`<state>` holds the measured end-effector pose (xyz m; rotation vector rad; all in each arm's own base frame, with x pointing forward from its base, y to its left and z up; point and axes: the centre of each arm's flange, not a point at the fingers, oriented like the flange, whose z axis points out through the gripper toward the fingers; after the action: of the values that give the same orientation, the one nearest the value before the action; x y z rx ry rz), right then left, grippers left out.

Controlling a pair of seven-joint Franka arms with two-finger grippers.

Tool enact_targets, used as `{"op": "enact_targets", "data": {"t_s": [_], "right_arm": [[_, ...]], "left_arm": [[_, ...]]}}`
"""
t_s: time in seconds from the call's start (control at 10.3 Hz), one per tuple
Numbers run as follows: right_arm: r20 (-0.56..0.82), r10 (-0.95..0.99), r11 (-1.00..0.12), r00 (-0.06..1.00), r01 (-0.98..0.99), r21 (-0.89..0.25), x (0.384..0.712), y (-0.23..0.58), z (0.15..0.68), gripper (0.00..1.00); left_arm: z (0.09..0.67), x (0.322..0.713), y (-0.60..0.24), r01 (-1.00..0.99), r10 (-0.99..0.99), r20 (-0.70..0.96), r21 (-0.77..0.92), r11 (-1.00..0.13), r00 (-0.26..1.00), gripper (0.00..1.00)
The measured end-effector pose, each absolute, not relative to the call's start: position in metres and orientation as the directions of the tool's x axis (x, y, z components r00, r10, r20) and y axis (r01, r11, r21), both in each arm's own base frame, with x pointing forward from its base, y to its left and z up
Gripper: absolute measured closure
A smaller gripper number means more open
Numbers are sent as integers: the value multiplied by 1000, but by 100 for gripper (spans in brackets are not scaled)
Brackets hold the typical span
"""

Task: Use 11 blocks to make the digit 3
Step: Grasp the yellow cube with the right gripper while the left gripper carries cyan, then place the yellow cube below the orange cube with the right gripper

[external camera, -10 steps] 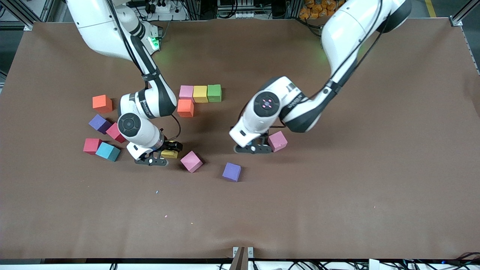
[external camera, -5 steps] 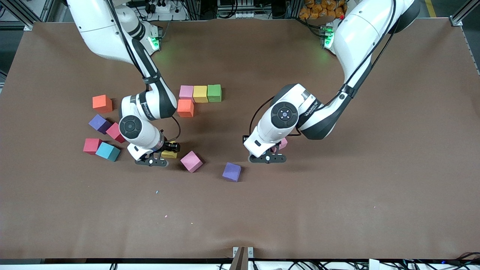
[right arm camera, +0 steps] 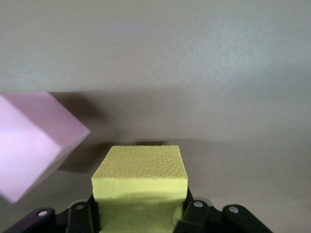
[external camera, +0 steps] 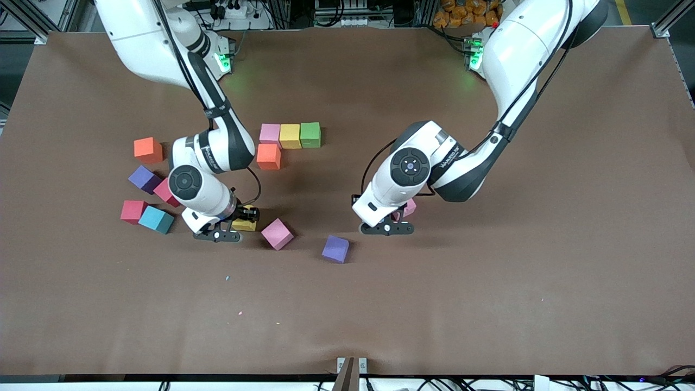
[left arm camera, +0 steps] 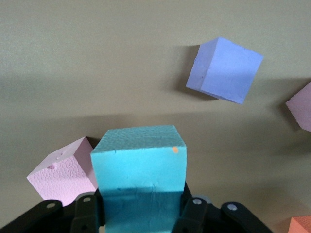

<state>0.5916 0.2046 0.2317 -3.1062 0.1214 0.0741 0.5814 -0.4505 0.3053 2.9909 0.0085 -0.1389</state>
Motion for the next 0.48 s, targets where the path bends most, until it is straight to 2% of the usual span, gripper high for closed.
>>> {"op": "enact_targets", "data": {"t_s": [0.19,0.48], "right_arm": [[-50,-69,-997,996,-71,-37,586,210,243,41],[-57,-46,-998,997,-48,-33,558,222,234,41]], "left_arm": [[304,581,-451,11,-2,-95,145,-989,996,46],[304,580,-451,11,-3,-95,144,-989,995,46]]}}
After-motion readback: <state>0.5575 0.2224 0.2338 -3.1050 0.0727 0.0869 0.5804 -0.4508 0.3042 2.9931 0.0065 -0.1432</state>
